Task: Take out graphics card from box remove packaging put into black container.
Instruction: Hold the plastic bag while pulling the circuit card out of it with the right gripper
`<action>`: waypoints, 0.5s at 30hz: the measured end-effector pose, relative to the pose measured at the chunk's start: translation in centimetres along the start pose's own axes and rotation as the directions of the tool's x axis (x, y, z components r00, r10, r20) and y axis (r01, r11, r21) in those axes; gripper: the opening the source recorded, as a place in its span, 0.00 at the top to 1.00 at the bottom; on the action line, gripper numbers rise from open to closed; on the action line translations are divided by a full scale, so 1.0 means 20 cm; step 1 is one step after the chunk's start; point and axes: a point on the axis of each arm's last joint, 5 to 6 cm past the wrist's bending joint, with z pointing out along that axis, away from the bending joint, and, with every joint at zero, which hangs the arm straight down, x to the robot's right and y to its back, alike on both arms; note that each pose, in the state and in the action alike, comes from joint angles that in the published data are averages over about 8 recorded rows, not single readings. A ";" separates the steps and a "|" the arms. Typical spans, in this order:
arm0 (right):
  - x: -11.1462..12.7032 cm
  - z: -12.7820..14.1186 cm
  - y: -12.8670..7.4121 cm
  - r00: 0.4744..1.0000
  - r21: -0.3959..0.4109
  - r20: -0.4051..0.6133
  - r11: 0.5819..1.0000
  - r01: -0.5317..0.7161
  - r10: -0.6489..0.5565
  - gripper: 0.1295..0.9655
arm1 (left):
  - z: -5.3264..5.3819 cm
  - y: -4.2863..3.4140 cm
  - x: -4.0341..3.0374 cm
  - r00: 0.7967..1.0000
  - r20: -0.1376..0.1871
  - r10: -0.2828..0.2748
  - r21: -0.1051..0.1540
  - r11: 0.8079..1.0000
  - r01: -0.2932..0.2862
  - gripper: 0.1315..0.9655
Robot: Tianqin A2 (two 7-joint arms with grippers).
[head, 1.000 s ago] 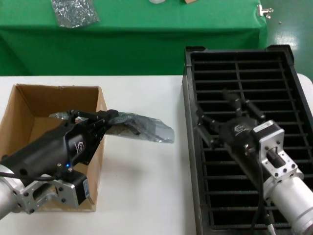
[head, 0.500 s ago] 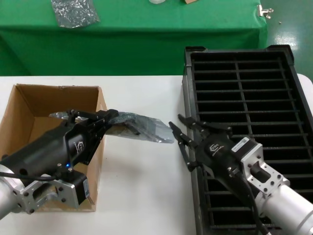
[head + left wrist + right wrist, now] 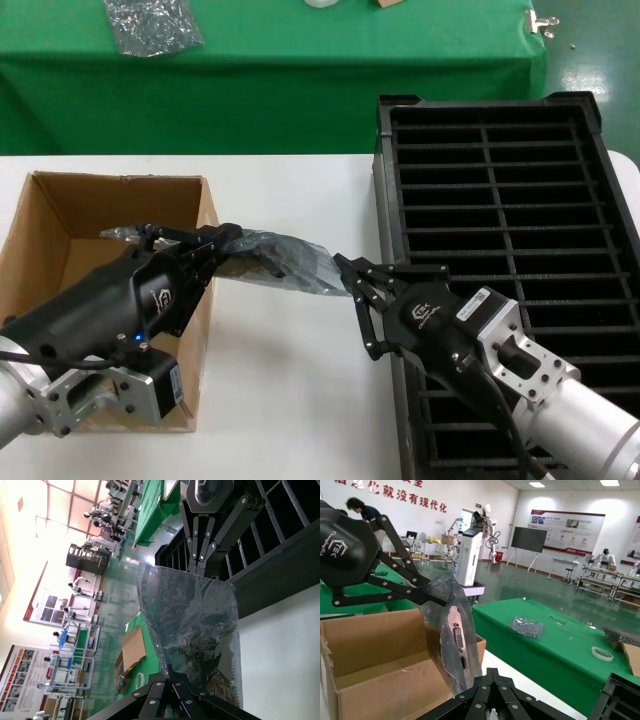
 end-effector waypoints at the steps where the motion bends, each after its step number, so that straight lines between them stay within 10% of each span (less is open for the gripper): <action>1: 0.00 0.00 0.00 1.000 0.000 0.003 1.000 0.002 -0.002 0.98 | 0.00 0.000 0.000 1.000 0.000 0.000 0.000 1.000 0.000 0.99; 15: 0.00 -0.04 -0.03 0.998 0.000 0.065 1.000 0.028 -0.028 0.99 | 0.00 0.000 0.000 1.000 0.000 0.000 0.000 1.000 0.000 0.99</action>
